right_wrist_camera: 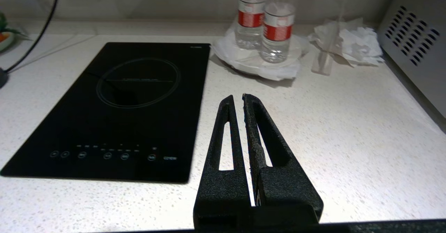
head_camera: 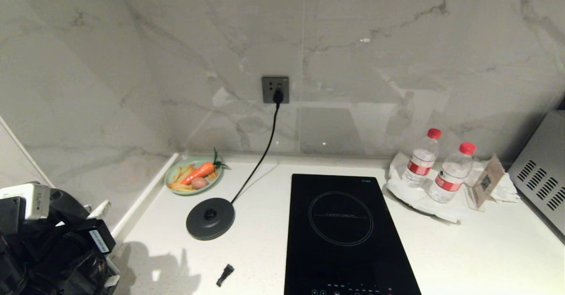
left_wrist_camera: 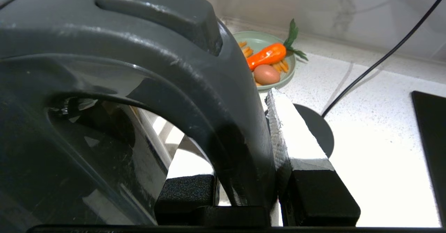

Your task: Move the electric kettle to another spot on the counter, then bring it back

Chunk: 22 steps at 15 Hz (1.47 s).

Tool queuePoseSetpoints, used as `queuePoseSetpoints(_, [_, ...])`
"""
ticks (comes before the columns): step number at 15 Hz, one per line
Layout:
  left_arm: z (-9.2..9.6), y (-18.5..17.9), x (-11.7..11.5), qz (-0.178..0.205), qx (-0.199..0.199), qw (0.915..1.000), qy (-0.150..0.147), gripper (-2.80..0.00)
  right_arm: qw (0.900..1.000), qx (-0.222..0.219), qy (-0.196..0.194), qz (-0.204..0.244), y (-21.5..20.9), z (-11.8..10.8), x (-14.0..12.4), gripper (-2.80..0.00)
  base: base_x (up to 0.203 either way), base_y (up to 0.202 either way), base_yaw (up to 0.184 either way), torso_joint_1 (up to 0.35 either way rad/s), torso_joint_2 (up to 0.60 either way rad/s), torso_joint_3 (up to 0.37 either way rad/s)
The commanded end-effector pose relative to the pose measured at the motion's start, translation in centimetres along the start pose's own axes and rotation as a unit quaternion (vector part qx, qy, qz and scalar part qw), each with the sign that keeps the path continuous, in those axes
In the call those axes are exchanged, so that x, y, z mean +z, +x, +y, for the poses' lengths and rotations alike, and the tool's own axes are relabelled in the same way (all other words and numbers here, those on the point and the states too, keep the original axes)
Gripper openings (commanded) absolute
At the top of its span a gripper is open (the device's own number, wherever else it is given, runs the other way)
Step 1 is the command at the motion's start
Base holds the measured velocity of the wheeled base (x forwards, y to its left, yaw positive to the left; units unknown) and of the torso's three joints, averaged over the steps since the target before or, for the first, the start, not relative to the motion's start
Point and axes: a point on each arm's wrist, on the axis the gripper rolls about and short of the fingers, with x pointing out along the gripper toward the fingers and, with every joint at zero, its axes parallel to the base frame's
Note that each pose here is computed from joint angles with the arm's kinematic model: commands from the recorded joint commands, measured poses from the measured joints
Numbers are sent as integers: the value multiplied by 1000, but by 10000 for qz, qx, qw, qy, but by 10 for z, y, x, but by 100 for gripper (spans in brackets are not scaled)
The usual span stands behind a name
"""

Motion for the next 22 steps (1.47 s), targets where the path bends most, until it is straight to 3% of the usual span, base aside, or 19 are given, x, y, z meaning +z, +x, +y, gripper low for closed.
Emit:
queuePoseSetpoints(1, [2, 0, 2, -72, 70, 9999, -38, -280, 10000, 4, 1, -6, 0, 0, 0, -280, 0, 0, 0, 0, 0, 0])
queuePoseSetpoints(22, [-2, 7, 7, -161, 69, 9998, -45, -280, 10000, 4, 9, -6, 0, 0, 0, -280, 0, -8, 170, 1, 8, 4])
